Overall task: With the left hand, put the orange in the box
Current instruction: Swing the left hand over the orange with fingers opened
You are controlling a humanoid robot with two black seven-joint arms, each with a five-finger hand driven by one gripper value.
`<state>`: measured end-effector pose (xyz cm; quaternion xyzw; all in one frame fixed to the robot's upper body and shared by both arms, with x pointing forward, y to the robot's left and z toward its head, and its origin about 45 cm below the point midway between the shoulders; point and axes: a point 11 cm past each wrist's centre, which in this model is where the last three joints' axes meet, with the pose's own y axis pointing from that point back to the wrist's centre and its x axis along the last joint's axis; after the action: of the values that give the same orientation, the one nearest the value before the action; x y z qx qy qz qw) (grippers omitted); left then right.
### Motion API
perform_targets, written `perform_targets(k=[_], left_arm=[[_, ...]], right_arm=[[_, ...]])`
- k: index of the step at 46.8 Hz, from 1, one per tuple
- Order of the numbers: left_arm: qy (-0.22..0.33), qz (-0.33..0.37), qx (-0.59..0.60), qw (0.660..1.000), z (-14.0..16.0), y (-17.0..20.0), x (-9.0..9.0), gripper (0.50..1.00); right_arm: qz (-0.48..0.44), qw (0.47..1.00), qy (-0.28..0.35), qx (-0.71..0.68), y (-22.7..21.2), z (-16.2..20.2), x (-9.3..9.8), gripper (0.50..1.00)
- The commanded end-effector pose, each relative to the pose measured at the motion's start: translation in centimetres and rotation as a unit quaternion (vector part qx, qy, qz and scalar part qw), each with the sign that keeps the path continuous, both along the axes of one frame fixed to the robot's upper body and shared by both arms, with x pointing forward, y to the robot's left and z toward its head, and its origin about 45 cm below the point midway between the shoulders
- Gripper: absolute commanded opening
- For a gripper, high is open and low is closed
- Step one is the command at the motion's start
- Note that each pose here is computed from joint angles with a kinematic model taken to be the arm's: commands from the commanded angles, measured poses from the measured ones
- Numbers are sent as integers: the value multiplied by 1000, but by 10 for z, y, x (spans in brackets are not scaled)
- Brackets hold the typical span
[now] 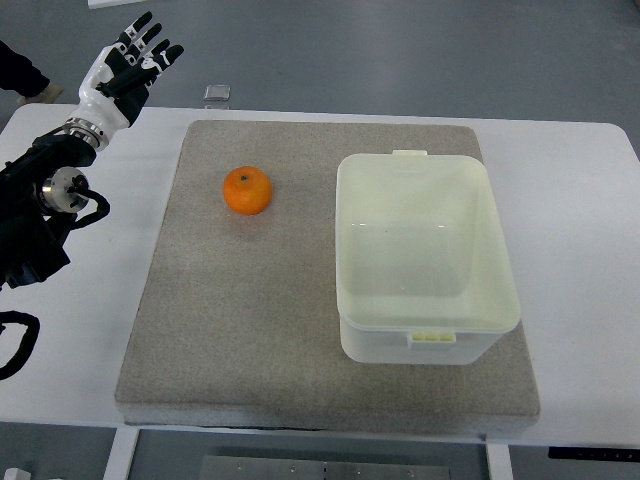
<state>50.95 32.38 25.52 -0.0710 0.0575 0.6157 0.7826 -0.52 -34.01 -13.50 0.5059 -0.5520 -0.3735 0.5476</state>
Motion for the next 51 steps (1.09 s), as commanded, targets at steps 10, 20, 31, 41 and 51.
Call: perform_targets(k=[10,20,31,41,51], left_arm=[[3,-85,150,985,17,-33,7,992],[7,-148,285,947,43,-31,13,992],[28,-209,381,900,38,-37,8,994],[-12,-279,491,825,55,-41,3,992],[-54,-340,581,737,79,-57,-1,992]], right_arm=[[0,1000,0,0,0,0,0,932],[0,1000,0,0,0,0,0,932],[0,1000,0,0,0,0,0,932],[0,1000,0,0,0,0,0,932],[0,1000,0,0,0,0,0,932]])
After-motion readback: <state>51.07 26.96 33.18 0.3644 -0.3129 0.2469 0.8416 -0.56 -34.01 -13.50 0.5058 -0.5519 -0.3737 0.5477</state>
